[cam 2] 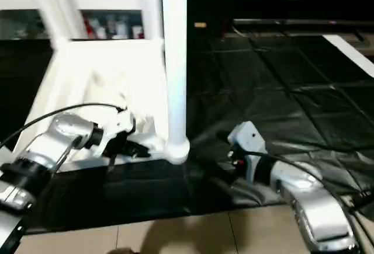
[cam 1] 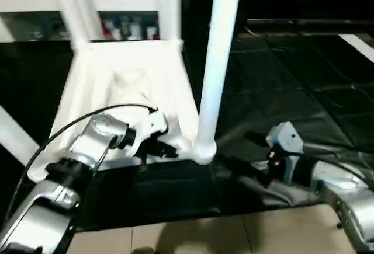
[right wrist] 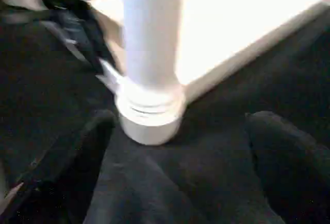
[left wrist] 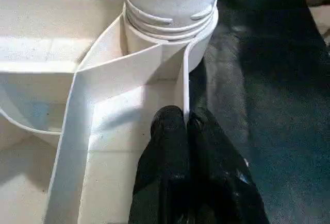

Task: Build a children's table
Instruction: Rotate leg to tighten

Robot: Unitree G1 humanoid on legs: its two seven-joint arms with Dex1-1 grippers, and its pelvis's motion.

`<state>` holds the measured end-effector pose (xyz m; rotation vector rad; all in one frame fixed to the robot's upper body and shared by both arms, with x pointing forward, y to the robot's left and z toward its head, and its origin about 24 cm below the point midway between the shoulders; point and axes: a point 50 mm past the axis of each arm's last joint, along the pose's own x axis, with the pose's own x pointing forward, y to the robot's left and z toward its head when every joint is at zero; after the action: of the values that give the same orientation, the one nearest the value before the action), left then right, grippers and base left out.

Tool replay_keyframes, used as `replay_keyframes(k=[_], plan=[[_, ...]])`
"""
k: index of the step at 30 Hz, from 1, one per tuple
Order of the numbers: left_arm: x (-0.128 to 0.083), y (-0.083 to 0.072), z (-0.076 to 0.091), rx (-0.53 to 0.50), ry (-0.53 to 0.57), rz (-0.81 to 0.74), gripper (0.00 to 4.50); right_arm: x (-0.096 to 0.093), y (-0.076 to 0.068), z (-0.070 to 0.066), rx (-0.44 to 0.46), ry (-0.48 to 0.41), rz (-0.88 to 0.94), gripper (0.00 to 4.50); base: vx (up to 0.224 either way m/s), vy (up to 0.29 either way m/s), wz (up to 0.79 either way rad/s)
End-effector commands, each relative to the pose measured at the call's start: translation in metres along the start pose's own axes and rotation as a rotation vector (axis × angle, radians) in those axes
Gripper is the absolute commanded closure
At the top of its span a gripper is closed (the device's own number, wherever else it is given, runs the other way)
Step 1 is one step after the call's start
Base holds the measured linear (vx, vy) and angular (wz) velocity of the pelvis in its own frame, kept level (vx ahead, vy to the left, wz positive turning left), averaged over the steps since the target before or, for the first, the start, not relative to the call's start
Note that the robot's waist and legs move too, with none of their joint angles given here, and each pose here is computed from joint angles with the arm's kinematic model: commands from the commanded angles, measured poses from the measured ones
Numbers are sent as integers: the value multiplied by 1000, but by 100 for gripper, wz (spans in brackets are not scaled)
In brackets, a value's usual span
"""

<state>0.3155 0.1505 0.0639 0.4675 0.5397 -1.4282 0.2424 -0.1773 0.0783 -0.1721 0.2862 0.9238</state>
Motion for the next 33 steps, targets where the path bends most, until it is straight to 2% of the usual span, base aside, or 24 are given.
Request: replay_keyframes(k=[1, 5, 6, 10, 11, 13, 15, 17, 21, 22, 25, 28, 33], plan=[[7, -10, 10, 98, 11, -124, 448, -1, 4, 3, -20, -12, 142, 0, 0, 0, 0], [6, -16, 15, 141, 8, -168, 448, 3, 7, -2, -33, 20, 287, 0, 0, 0, 0], [6, -19, 18, 160, 3, -179, 450, 8, 3, -5, -31, 38, 316, 30, 0, 0, 0], [8, -22, 20, 182, 5, -198, 450, 15, -3, -7, -28, 48, 342, 43, 0, 0, 0], [8, -23, 20, 187, 5, -203, 450, 17, -4, -7, -28, 47, 347, 68, 0, 0, 0], [9, -26, 21, 196, 8, -214, 450, 20, -6, -7, -30, 46, 363, 76, 0, 0, 0], [9, -27, 21, 202, 12, -220, 450, 23, -5, -7, -29, 41, 388, 80, 0, 0, 0], [10, -28, 21, 207, 19, -225, 450, 26, -4, -6, -25, 32, 429, 112, 0, 0, 0], [10, -28, 20, 210, 26, -226, 450, 30, -1, -6, -23, 26, 457, 122, 0, 0, 0], [10, -28, 20, 210, 28, -225, 450, 32, -1, -7, -24, 24, 459, 149, 0, 0, 0], [10, -28, 20, 210, 30, -226, 450, 35, -2, -7, -27, 24, 460, 159, 0, 0, 0], [11, -28, 20, 211, 34, -224, 450, 40, -3, -8, -31, 24, 463, 200, 0, 0, 0], [12, -28, 19, 209, 40, -223, 450, 45, -2, -6, -39, 16, 481, 231, 0, 0, 0]])
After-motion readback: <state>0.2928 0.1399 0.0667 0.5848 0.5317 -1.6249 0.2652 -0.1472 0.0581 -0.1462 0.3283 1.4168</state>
